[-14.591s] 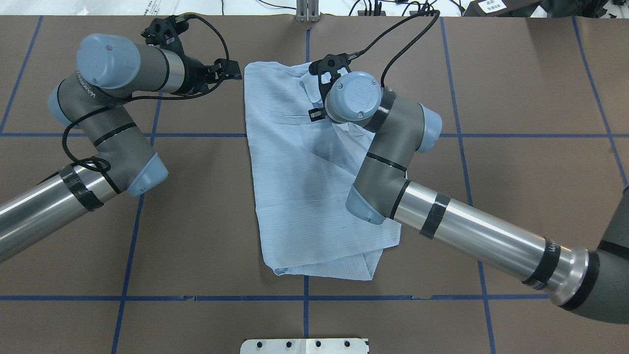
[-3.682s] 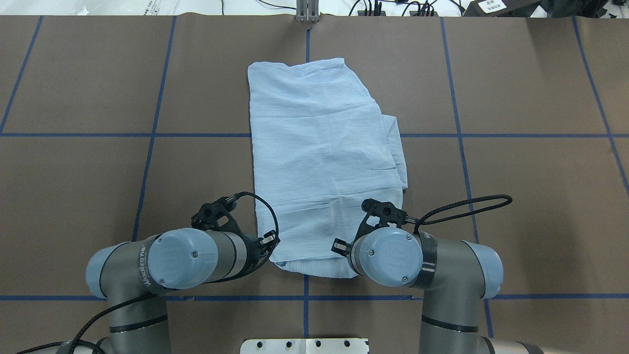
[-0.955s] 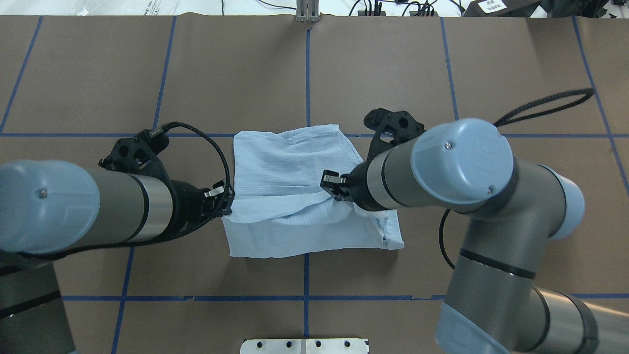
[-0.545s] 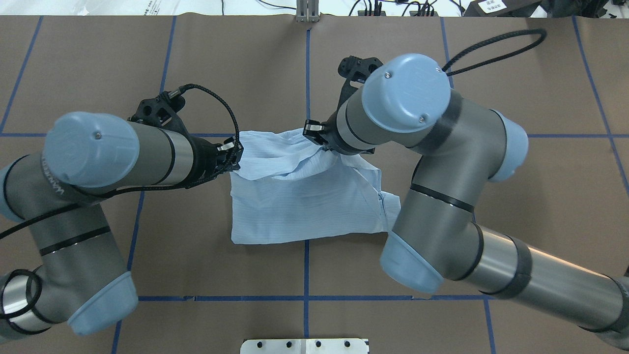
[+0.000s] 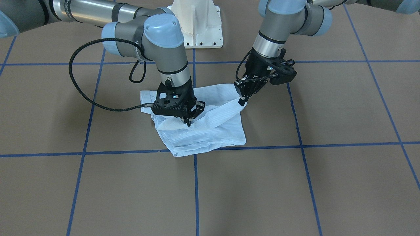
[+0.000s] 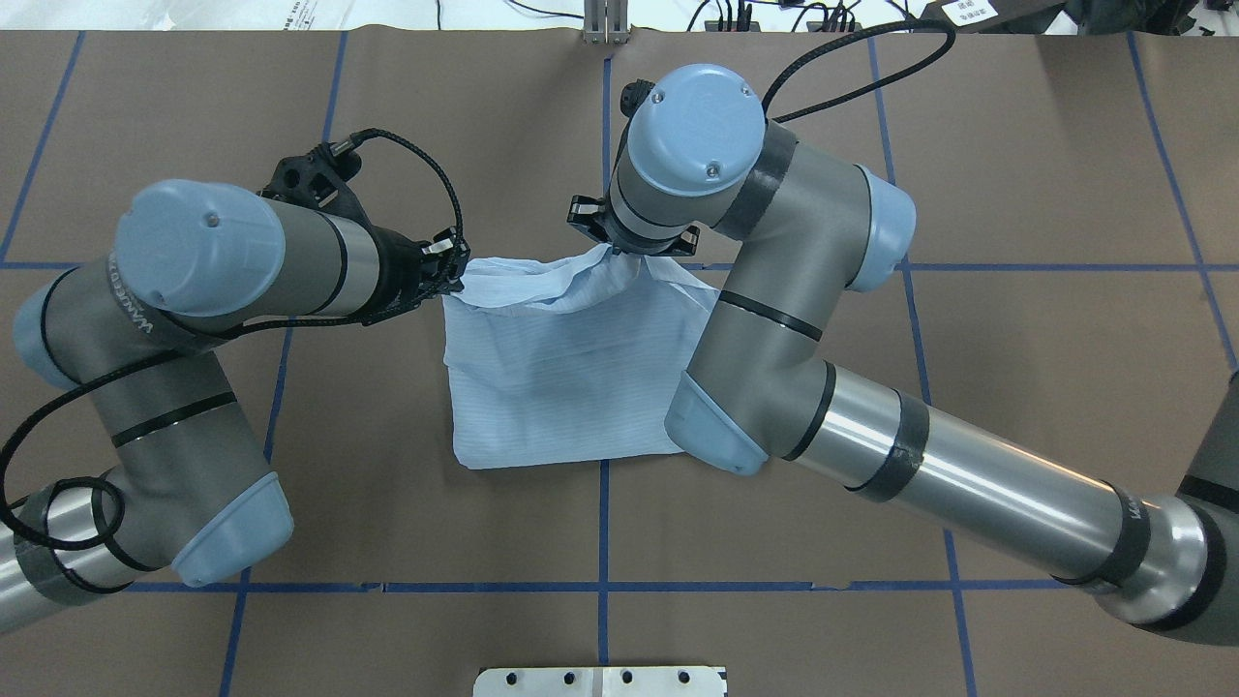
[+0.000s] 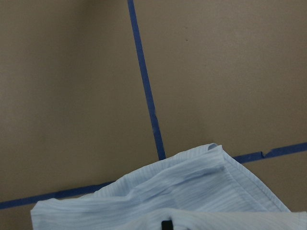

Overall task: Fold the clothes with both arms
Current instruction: 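Lay the near edge over the far edge and release both grippers, then press the folded shirt flat with the right gripper while the left gripper withdraws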

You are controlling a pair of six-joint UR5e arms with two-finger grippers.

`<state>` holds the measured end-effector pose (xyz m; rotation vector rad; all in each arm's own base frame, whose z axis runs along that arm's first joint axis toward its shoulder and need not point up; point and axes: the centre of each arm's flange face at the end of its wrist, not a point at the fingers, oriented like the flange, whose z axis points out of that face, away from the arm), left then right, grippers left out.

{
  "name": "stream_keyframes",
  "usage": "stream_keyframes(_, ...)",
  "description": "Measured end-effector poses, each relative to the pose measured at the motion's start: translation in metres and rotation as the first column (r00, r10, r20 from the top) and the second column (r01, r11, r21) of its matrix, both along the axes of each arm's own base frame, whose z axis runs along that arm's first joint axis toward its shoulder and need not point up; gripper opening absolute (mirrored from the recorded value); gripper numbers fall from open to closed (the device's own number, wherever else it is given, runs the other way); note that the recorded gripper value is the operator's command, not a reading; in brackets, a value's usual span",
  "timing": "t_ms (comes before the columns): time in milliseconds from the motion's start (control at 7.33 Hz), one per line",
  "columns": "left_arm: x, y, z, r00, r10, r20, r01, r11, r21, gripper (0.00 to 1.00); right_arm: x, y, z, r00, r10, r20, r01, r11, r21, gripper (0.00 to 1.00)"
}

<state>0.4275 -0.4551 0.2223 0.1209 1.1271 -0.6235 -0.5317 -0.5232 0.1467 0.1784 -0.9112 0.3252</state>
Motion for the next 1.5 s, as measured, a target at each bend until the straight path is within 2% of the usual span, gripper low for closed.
stream_keyframes(409, 0.023, -0.020, 0.014, 1.000, -0.006, -0.014, 0.006, 1.000, 0.010, 0.00, -0.005, -0.007, 0.005, 1.000, 0.002, -0.007, -0.002, 1.000, -0.005, 0.00)
stream_keyframes(545, 0.024, -0.023, 0.016, 1.000, -0.008, -0.013, 0.008, 1.000, 0.010, 0.71, -0.006, -0.008, 0.006, 1.000, 0.001, -0.007, -0.001, 1.000, -0.007, 0.99)
stream_keyframes(682, 0.022, -0.026, 0.018, 1.000, -0.014, -0.013, 0.014, 1.000, 0.010, 1.00, -0.008, -0.009, 0.007, 1.000, 0.002, -0.005, -0.002, 1.000, -0.007, 1.00)
stream_keyframes(955, 0.011, -0.036, 0.018, 0.999, -0.033, -0.013, 0.033, 0.999, 0.010, 1.00, -0.007, -0.019, 0.011, 1.000, 0.004, 0.017, -0.004, 1.000, -0.004, 1.00)
stream_keyframes(1227, -0.008, -0.052, 0.019, 1.000, -0.028, -0.011, 0.029, 1.000, 0.008, 1.00, 0.011, -0.034, 0.008, 0.998, -0.028, 0.052, 0.029, 0.999, -0.021, 1.00)
stream_keyframes(1500, -0.019, -0.055, 0.021, 1.000, -0.008, -0.005, 0.008, 1.000, 0.015, 1.00, 0.004, -0.027, 0.008, 0.997, -0.058, 0.058, 0.060, 0.998, -0.024, 1.00)
